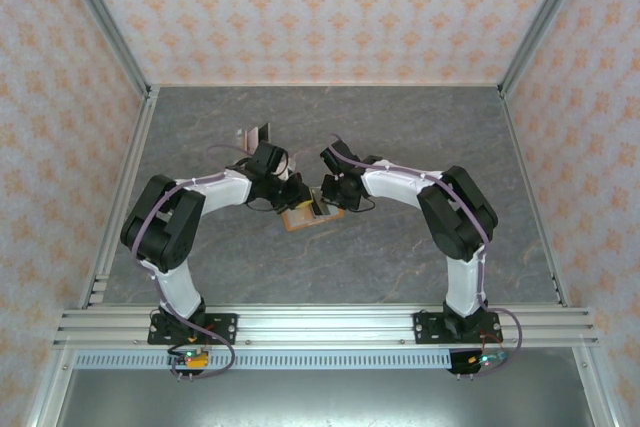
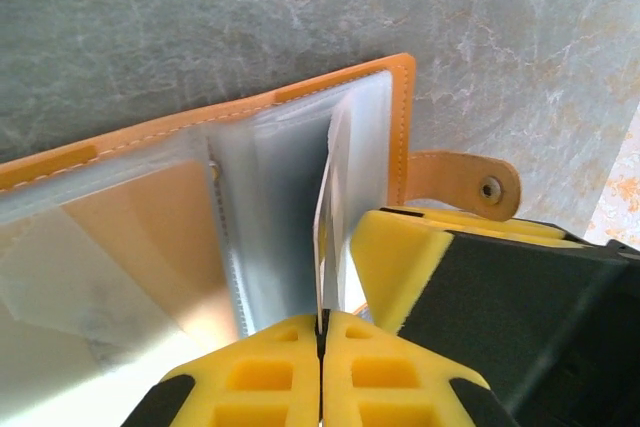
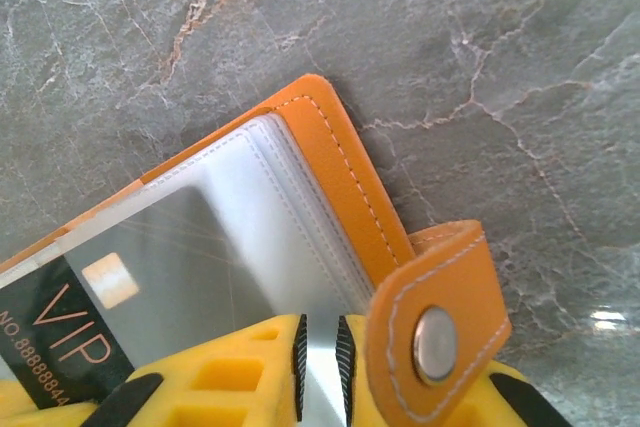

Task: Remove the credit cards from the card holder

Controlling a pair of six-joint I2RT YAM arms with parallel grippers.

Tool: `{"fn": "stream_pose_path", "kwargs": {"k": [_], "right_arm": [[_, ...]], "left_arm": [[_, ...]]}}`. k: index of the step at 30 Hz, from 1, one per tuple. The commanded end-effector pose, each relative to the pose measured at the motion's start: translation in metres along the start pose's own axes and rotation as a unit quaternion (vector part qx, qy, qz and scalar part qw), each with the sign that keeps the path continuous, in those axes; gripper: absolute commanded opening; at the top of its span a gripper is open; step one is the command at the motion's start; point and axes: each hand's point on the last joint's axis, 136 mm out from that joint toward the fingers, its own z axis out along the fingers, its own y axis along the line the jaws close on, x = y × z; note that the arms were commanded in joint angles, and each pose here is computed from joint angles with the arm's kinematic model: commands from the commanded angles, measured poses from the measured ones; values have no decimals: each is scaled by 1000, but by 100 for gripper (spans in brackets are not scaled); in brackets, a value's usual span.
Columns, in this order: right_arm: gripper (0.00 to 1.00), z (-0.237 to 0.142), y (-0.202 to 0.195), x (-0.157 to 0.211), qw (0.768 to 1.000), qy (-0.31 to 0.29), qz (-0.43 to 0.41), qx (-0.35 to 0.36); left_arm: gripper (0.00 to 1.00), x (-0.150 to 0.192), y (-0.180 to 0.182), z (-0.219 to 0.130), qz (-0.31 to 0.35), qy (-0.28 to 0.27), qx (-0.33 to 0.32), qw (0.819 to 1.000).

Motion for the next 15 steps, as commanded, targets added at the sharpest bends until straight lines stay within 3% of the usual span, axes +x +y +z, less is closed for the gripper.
{"fn": "stream_pose_path", "kwargs": {"k": [1,7,15], "right_arm": [[20,18,-40,19,996,35,15,77],[20,13,-29,17,998,29,8,53],[27,-38,10,-10,998,-42,-23,-43]], "left_arm": [[4,2,6,-5,5,-2,-9,1000],[0,4,7,-18,14,-11,-23,1000],[0,9,8,-64,58,-38,-87,994]]}}
